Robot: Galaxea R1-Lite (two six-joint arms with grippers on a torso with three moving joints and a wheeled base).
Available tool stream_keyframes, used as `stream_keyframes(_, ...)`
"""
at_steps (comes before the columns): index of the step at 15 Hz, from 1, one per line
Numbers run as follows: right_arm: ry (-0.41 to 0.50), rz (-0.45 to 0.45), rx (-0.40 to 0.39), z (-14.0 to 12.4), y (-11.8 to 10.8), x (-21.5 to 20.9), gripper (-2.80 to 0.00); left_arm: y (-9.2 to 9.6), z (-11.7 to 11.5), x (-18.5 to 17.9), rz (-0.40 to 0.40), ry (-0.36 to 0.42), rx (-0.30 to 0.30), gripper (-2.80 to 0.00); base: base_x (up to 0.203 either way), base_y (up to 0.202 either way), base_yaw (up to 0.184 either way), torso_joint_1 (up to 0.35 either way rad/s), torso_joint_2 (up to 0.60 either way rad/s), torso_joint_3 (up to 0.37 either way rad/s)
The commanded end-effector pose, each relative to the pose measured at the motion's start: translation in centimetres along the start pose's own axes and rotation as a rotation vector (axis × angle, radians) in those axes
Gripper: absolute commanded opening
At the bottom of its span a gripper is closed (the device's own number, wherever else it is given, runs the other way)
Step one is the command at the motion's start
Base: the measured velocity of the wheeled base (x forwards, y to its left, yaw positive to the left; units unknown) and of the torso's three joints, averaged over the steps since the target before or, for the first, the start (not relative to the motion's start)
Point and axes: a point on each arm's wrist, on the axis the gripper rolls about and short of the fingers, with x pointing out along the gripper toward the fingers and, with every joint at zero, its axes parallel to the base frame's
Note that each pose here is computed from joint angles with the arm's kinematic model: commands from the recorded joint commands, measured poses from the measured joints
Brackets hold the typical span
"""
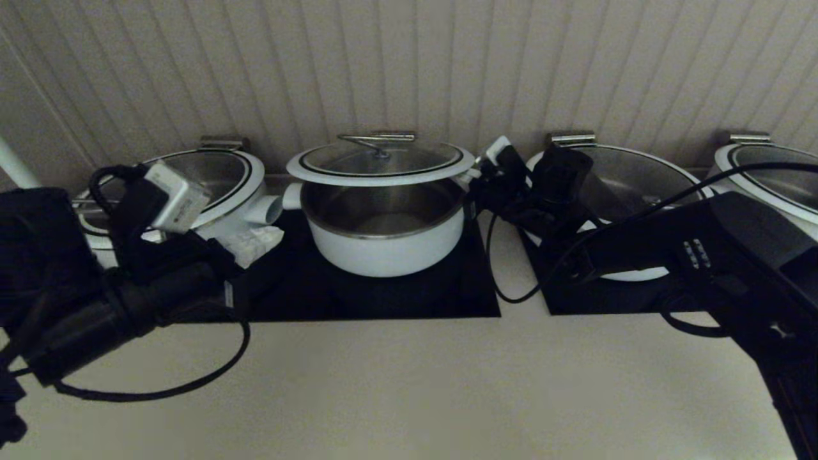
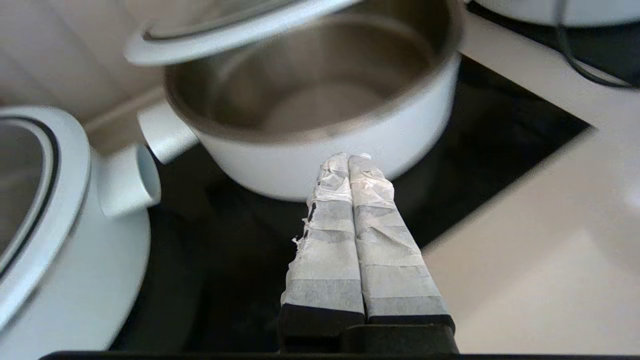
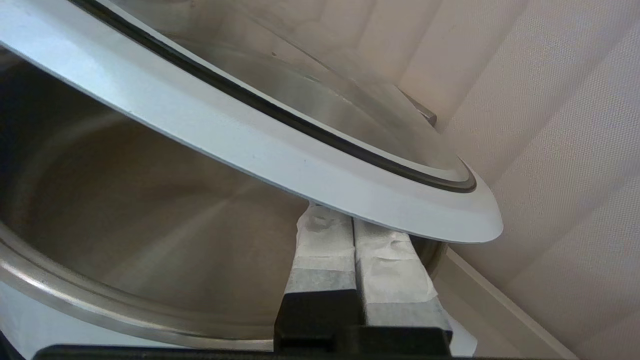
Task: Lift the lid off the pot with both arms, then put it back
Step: Open the pot lid completely
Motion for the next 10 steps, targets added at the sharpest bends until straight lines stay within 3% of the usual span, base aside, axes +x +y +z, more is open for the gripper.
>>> stream_keyframes(1, -0.013, -0.001, -0.007, 0.4, -0.1, 0.0, -2.80, -0.3, -1.4, 2.6, 0.002, 0.038, -0.004, -2.80, 0.000, 0.000, 0.000, 0.000, 0.00, 0.000)
stream_keyframes(7, -0.018, -0.003, -0.010, 0.7, -0.2, 0.0, -2.80, -0.1, -3.5, 6.7, 0.021, 0.049, -0.005, -2.80, 0.000, 0.000, 0.000, 0.000, 0.00, 0.000)
stream_keyframes(10, -0.022, -0.004, -0.013, 1.0, -0.3, -0.1, -2.80, 0.7, -2.7, 8.8, 0.081, -0.011, 0.007, -2.80, 0.000, 0.000, 0.000, 0.000, 0.00, 0.000)
